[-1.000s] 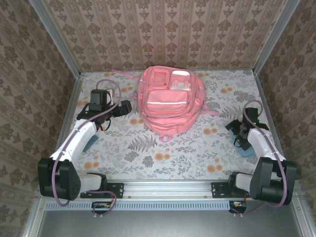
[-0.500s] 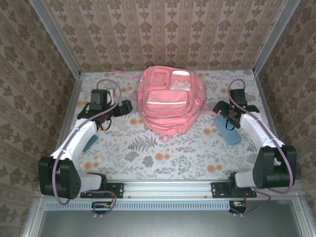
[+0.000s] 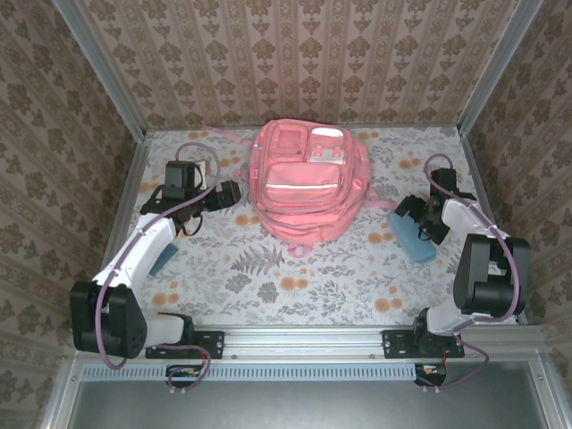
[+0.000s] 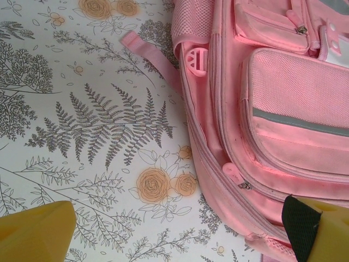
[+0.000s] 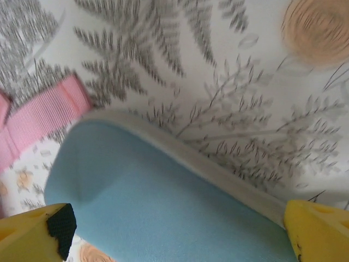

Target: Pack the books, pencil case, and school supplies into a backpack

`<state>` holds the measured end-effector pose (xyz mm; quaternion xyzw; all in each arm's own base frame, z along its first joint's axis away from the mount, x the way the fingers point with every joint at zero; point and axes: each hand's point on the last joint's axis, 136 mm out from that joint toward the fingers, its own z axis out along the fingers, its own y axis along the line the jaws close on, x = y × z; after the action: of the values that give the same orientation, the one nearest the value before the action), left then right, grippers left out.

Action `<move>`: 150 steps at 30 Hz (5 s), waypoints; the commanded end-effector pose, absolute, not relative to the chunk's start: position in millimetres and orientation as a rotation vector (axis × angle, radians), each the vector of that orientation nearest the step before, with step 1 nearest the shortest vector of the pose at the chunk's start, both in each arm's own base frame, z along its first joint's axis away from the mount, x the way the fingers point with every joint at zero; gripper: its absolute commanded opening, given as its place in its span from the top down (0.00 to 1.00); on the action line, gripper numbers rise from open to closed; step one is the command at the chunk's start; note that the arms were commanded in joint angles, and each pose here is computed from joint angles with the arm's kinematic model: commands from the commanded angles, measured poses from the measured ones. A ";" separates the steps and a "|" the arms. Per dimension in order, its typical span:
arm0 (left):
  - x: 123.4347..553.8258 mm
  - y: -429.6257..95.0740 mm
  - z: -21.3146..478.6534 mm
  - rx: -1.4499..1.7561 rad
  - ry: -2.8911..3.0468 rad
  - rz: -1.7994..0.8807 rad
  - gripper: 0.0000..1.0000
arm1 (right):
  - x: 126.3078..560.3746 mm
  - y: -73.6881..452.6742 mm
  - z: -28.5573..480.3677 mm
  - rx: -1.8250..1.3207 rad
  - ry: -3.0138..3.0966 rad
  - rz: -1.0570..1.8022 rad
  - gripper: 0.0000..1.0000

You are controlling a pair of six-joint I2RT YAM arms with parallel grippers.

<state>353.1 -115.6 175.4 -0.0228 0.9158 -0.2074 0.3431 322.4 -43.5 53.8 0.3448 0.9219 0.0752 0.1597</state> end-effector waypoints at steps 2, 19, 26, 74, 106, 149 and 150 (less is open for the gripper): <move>359.4 -118.5 186.1 -0.060 2.351 -0.568 0.00 | 299.7 -5.7 54.5 0.935 2.700 0.380 0.01; 359.2 -122.3 184.9 -0.054 2.354 -0.584 0.00 | 258.2 -2.3 57.3 0.609 2.853 -0.334 0.01; 360.4 -126.7 184.8 -0.044 2.356 -0.596 0.00 | 253.1 19.5 35.7 0.567 2.929 -0.236 0.01; 361.7 -313.9 121.5 1.690 2.150 -0.330 0.40 | 292.6 52.6 116.0 0.478 2.662 0.219 0.35; 396.7 -348.4 125.5 1.868 1.909 -0.189 0.58 | 297.5 68.9 129.4 0.527 2.618 0.374 0.27; 378.0 -350.8 299.9 1.062 1.636 -0.387 1.00 | 314.5 166.4 146.0 0.079 2.894 0.515 0.41; 380.3 -349.9 298.0 1.052 1.643 -0.376 1.00 | 313.2 167.4 145.8 0.074 2.894 0.525 0.41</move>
<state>377.6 -337.0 226.0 0.4748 0.7457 -0.1312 0.4487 318.1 161.2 146.8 0.0400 0.9795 0.1658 0.1070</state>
